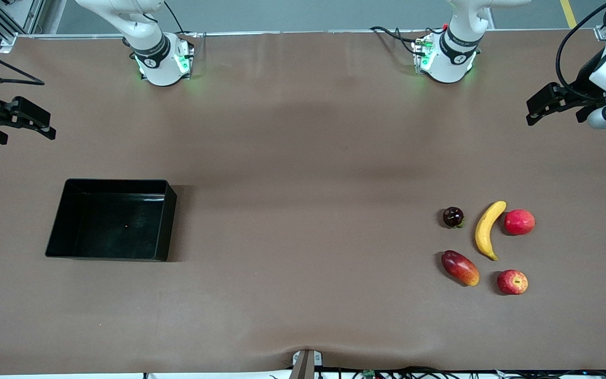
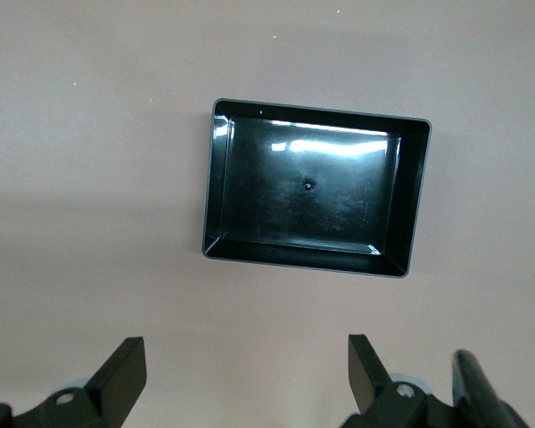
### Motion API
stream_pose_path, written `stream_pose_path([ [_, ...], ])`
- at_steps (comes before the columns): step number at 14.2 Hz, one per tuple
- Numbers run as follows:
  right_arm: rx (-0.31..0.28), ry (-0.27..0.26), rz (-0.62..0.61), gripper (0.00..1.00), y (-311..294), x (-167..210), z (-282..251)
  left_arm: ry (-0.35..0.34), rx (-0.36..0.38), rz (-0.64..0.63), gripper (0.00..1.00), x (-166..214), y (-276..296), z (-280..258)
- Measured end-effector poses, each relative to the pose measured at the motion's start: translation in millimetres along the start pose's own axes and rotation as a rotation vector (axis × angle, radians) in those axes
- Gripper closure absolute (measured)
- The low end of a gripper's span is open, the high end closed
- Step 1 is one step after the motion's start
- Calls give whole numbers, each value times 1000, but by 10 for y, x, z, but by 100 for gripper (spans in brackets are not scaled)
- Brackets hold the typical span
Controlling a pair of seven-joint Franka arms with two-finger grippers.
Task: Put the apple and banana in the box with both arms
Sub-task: 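Move the left gripper over the fruits while the right gripper reaches the box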
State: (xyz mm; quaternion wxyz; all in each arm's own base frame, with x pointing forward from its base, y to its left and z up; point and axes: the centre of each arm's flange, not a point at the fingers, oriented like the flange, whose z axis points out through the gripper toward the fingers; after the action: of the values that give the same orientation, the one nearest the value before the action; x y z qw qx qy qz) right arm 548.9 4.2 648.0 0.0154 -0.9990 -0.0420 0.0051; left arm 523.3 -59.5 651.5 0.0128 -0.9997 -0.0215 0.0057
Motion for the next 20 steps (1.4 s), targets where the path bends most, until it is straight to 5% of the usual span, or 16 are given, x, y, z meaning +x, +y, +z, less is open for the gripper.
stream_pose_path([
  [6, -11, -4, 6, 0, 45, 8, 18, 10, 3, -5, 0, 5, -30, -43],
  [10, -74, 32, 11, 0, 158, 179, 144, 8, 19, -18, 0, 154, -101, 7],
  [15, -79, -94, 86, 0, 792, 562, 1078, -16, 18, -44, 0, 686, -351, 633],
  [20, -57, -129, 114, 0, 1161, 924, 2052, 5, 13, -47, 0, 1278, -409, 1522],
])
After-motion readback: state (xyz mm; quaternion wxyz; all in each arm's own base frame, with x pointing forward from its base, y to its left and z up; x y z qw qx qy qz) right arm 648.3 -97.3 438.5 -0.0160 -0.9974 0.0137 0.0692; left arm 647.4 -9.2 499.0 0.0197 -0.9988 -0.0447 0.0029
